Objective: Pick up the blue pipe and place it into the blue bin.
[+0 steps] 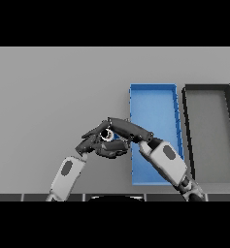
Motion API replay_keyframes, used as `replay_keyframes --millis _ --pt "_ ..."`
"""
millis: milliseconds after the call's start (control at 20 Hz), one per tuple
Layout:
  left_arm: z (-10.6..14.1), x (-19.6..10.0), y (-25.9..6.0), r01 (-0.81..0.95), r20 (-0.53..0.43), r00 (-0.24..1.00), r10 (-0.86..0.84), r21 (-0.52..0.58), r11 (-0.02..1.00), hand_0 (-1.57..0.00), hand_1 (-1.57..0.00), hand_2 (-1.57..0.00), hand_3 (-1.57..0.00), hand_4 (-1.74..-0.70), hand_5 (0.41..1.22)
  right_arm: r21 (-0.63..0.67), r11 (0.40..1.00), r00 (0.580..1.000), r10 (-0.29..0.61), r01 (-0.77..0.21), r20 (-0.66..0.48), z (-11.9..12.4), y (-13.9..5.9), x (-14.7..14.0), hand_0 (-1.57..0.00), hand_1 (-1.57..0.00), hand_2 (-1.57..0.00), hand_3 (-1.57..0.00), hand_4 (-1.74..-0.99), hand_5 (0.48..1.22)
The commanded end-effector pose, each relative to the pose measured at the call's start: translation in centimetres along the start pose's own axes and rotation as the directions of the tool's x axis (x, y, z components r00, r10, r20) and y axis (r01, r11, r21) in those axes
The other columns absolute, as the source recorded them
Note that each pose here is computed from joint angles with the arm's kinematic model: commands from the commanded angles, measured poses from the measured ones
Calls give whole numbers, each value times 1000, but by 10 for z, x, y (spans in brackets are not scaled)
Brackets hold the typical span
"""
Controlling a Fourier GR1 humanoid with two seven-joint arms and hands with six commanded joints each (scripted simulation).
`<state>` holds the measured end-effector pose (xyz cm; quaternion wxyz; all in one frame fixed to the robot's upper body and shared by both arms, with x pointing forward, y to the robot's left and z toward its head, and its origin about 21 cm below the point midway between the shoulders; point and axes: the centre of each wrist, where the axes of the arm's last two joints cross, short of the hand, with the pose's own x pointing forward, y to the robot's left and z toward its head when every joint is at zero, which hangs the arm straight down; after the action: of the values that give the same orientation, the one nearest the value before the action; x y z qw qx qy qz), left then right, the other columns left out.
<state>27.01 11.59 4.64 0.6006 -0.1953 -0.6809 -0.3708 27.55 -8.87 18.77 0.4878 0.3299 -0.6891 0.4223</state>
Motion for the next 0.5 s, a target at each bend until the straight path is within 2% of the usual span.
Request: replay_keyframes --millis 0,200,350,450 --pt "-1 -2 -1 3 -11 1000 -3 -1 1000 -25 -23 -22 -20 -922 482 -6 1000 1000 -7 7 3 1 -3 6 -1571 -1571 -1571 -1570 -1741 1221" --pt "-1 0 -3 1 -2 1000 -1 -6 1000 -10 -9 -9 -8 -908 456 -24 995 995 -92 93 30 -8 -25 47 -1571 -1571 -1571 -1571 -1741 1221" --pt "4 -2 2 -3 -5 1000 3 -12 1000 -5 -4 -4 -3 -906 441 1 996 989 -94 95 111 -12 -46 80 -1571 -1571 -1571 -1571 -1741 1221" --pt "1 -1 2 -1 -24 1000 1 -20 1000 -3 -2 -2 -2 -905 435 -57 995 984 -73 83 162 -17 -66 100 -1571 -1571 -1571 -1571 -1741 1221"
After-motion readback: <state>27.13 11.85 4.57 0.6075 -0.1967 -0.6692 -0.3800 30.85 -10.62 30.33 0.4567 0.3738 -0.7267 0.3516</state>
